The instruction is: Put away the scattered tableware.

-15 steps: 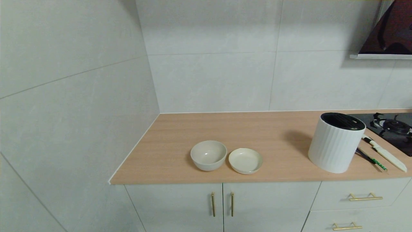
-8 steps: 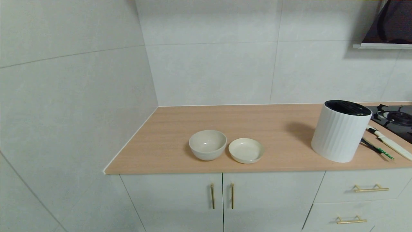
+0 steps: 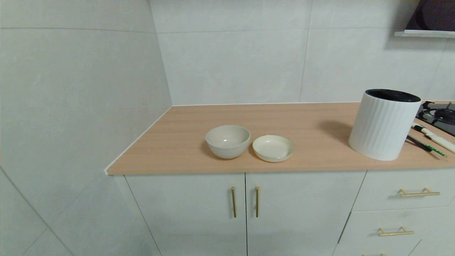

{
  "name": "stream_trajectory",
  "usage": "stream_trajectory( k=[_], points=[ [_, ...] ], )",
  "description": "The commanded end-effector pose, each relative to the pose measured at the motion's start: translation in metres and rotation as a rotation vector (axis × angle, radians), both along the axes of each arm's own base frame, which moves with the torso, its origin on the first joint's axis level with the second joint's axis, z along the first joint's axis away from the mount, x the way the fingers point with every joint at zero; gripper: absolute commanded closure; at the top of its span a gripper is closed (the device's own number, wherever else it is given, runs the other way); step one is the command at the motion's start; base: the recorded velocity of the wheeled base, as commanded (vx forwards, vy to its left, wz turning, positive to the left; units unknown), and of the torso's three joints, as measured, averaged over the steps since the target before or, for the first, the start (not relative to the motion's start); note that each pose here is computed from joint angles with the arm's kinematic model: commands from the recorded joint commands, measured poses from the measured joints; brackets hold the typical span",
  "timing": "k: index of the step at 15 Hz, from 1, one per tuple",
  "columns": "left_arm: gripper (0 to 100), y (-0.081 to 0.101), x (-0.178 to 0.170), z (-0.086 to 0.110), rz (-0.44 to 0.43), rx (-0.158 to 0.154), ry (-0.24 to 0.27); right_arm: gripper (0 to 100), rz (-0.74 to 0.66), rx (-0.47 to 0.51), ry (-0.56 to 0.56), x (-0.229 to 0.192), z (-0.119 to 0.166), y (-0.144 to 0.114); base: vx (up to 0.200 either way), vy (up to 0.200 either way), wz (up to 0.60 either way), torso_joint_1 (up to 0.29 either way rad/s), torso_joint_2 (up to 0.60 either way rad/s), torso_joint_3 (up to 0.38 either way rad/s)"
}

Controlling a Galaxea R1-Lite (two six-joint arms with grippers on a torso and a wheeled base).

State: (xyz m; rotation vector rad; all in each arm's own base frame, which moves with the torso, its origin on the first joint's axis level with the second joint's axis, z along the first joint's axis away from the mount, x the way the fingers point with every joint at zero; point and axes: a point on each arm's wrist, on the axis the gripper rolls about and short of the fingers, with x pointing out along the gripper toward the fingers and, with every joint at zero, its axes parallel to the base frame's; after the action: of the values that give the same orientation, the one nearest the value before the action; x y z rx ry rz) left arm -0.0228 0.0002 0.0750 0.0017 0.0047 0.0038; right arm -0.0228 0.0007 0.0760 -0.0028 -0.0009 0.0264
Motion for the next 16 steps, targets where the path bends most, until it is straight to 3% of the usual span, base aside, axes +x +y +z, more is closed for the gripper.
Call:
stream_trajectory(
  k=[1,16],
  points=[
    [0,0.0000,0.0001,0.0000,0.001,0.000,0.001,0,0.001,0.000,-0.001,0.0000,0.0001,0.0000,0.000,0.000,0.00,-0.212,0.51,0.290],
    [0,0.0000,0.0001,0.0000,0.001,0.000,0.001,0,0.000,0.000,-0.001,0.0000,0.0001,0.0000,0.000,0.000,0.00,-0.167,0.47,0.301]
  ],
)
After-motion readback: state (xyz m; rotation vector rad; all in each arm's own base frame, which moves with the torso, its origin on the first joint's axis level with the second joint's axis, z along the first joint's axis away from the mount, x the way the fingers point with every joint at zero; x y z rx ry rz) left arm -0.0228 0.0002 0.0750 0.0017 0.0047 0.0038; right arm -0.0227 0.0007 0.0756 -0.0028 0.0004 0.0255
